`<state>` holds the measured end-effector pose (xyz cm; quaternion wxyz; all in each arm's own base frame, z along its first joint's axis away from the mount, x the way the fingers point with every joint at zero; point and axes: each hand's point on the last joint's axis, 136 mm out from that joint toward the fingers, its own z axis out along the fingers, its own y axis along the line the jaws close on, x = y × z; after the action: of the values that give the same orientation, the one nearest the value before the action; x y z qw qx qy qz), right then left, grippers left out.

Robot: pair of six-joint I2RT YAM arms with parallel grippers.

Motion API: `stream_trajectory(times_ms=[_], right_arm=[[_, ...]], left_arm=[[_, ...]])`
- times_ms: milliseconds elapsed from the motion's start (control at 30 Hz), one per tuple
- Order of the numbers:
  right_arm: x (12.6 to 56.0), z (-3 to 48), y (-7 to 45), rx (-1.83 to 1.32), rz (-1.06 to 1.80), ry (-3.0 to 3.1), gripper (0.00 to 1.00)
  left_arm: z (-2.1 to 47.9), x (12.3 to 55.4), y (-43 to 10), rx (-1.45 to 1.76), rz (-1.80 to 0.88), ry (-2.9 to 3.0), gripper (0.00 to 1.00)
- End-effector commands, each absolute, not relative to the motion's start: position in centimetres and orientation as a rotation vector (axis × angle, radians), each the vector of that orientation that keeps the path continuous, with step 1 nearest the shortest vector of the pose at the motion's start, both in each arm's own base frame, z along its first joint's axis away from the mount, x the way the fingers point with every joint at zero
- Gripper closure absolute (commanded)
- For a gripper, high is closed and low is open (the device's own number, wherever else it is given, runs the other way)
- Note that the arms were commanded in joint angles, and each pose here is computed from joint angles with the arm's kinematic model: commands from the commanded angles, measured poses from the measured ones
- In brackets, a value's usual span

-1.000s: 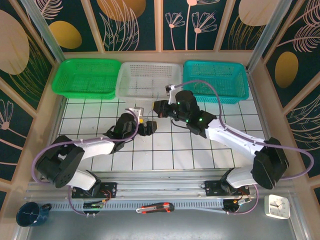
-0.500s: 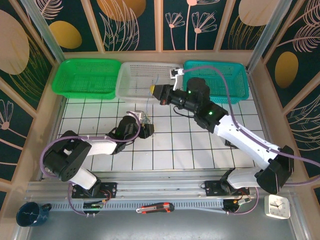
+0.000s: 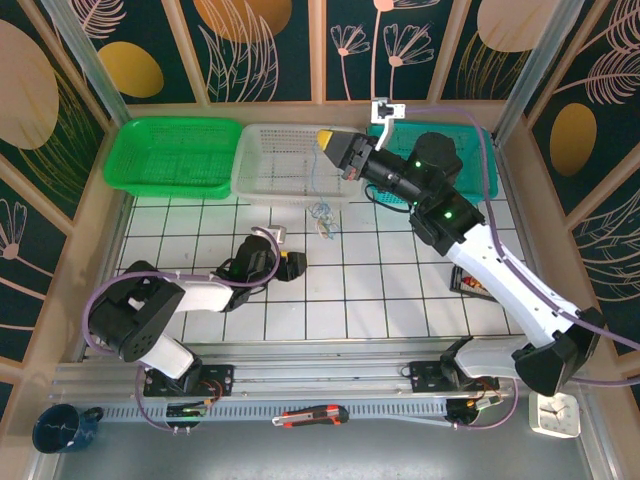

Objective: Untangle the cables

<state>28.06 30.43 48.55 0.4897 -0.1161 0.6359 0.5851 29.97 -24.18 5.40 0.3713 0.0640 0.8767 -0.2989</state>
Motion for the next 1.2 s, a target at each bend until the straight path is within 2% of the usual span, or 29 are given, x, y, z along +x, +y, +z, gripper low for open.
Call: stream_trajectory(times_ms=[0,233,467,733,900,1167], right_arm=[[27.1,50.0,29.7,-0.301,1.43,1.492,1.0],[27.3,46.4,30.0,-0.282,1.418,1.563,1.0],[27.3,41.5,31.8,-0.295,1.371,1.68,1.0],[26.6,37.8,34.4,-0.341,1.345,1.772,1.0],[26.0,37.0,35.4,-0.37,1.353,1.798,1.0],[25.4,38.3,35.8,-0.396,1.373,1.782,1.0]], left_arm=[[7.1,29.6,-24.3,0.161,-0.801,2.201,0.28],[12.2,28.7,-23.9,0.185,-0.863,2.074,0.17],[18.0,28.0,-25.0,0.299,-0.95,1.89,0.11],[18.6,28.6,-26.9,0.377,-0.989,1.855,0.11],[18.1,29.7,-27.0,0.363,-0.951,1.853,0.15],[14.8,30.4,-26.7,0.339,-0.899,1.902,0.39]])
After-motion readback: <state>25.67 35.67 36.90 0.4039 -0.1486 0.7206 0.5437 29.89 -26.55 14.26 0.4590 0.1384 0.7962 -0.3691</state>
